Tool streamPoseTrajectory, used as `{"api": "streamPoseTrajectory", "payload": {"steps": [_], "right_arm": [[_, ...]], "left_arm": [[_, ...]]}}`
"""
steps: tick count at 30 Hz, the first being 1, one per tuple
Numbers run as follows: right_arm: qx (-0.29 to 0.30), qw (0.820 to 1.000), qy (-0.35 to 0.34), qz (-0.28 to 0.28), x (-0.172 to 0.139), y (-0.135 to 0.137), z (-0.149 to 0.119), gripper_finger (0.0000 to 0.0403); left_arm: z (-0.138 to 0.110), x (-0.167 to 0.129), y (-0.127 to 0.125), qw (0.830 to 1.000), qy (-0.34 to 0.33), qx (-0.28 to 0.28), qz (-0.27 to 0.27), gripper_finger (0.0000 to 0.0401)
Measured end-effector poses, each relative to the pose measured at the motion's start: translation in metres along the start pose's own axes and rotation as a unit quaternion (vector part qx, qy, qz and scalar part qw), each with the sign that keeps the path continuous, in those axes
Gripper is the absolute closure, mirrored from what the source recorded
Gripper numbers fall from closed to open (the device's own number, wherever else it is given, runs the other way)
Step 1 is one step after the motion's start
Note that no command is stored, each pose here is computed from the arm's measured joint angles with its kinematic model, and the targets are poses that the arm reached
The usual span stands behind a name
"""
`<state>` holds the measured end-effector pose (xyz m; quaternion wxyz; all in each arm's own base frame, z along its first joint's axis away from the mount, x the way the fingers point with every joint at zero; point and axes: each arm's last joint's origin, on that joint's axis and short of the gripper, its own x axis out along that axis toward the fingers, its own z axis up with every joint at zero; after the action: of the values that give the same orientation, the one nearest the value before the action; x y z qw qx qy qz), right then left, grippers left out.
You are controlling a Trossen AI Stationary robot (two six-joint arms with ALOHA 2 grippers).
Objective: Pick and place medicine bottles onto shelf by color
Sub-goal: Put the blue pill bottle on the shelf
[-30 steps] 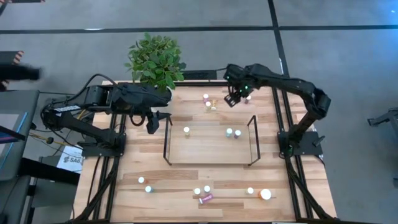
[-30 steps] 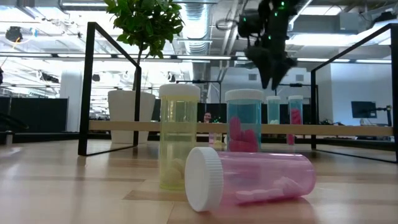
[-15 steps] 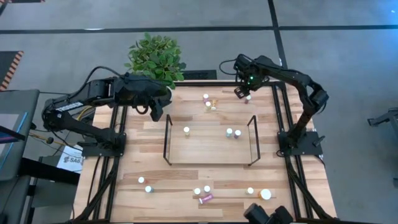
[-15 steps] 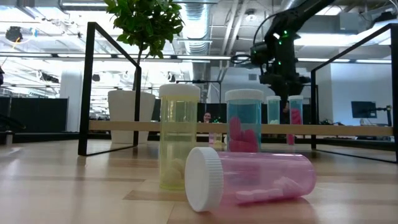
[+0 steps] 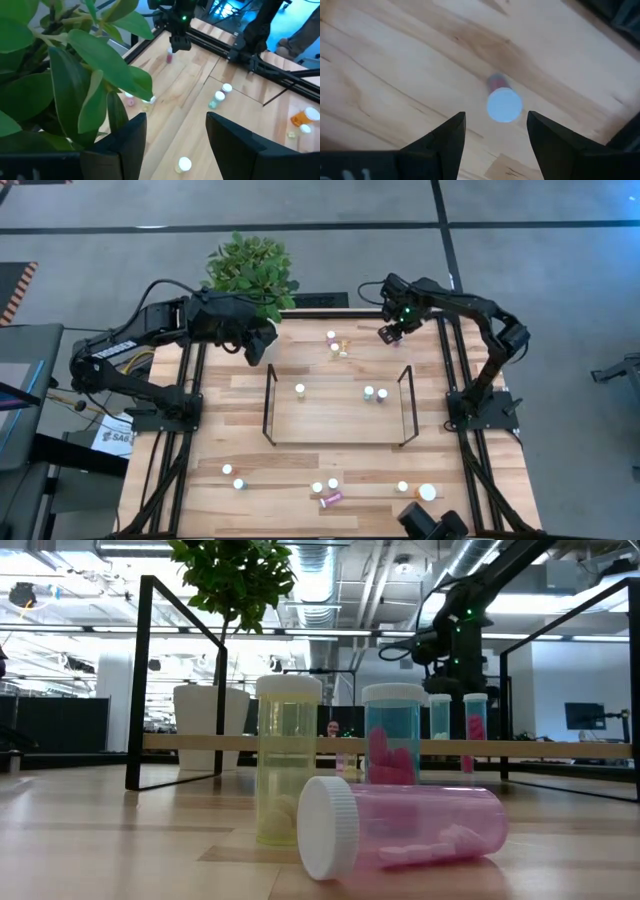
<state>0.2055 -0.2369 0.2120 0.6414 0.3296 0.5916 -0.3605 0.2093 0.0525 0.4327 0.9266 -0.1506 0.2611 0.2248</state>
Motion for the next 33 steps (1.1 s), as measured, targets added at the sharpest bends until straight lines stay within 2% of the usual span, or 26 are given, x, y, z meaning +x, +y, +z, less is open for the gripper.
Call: {"api": "streamPoseTrajectory", "payload": {"steps": [6, 16, 26, 33], "right_arm": [[0.004, 1.0, -0.015, 0.002, 0.013, -0.002, -0.001, 0.017], [0.012, 0.999, -0.041, 0.004, 0.014, -0.006, 0.004, 0.017], [0.032, 0.999, -0.027, 0.0, 0.032, -0.012, -0.006, 0.017], [0.029, 0.998, -0.046, 0.004, 0.031, -0.009, -0.002, 0.0197]], "left_arm": [[0.0, 0.0, 0.0, 1.0, 0.0, -0.003, 0.0, 0.0209], [0.0, 0.0, 0.0, 1.0, 0.0, -0.009, 0.0, 0.0209], [0.0, 0.0, 0.0, 1.0, 0.001, -0.01, 0.001, 0.0209], [0.0, 0.0, 0.0, 1.0, 0.001, -0.008, 0.001, 0.0209]]}}
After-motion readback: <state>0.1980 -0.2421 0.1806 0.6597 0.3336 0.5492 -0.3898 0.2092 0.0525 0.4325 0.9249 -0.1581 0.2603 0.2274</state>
